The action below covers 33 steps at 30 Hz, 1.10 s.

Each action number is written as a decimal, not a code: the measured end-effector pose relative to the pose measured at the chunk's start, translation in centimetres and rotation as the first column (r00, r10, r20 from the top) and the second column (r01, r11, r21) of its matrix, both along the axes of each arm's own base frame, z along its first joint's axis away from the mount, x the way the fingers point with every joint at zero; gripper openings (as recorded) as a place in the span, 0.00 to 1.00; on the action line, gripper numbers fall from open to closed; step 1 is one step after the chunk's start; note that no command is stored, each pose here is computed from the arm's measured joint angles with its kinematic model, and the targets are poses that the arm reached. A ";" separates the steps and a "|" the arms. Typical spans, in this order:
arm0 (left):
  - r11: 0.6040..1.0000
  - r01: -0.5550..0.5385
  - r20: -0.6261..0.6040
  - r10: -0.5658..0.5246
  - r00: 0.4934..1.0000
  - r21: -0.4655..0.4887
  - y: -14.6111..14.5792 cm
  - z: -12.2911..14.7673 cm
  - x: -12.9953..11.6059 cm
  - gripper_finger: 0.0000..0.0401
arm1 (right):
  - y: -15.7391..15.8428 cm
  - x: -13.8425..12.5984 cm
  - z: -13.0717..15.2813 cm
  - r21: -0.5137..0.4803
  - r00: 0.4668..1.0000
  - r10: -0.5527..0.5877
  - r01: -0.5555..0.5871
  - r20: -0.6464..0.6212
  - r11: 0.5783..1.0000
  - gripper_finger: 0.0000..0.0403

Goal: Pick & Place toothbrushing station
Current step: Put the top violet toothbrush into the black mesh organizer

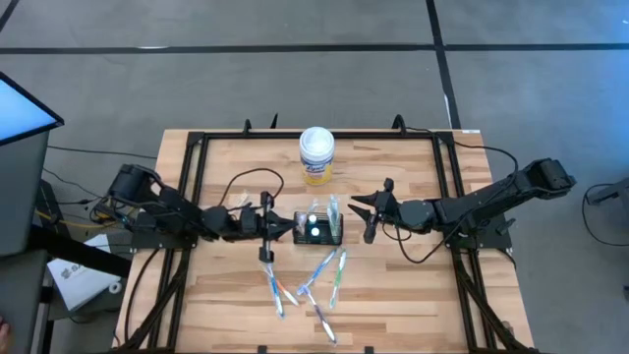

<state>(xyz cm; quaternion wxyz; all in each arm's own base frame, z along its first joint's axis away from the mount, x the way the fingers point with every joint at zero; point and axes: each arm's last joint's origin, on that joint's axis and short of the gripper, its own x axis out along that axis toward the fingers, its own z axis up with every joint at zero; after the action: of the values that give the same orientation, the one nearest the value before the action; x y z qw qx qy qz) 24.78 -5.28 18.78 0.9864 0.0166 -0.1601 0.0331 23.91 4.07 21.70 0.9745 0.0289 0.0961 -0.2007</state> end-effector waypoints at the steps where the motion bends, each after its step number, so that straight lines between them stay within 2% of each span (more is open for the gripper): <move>1: 1.000 0.000 -0.006 0.000 1.000 0.002 0.0 -0.1 0.1 0.00 | 0.0 0.0 0.0 0.000 1.000 0.000 0.000 0.000 1.000 0.27; 15: 1.000 -0.015 -0.073 0.016 0.997 0.019 0.2 -1.8 0.6 0.00 | 0.0 0.0 0.0 0.000 1.000 0.000 0.000 0.000 1.000 0.27; 33: 1.000 -0.012 -0.112 0.015 0.994 0.027 0.2 -2.5 0.8 0.00 | 0.0 0.0 0.0 0.000 1.000 0.000 0.000 0.000 1.000 0.27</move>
<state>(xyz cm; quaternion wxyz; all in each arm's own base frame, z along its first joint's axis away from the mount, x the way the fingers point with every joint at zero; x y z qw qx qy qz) 25.57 -5.12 16.30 0.9933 0.0326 -0.1045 0.0366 23.92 4.08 21.70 0.9745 0.0286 0.0963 -0.2005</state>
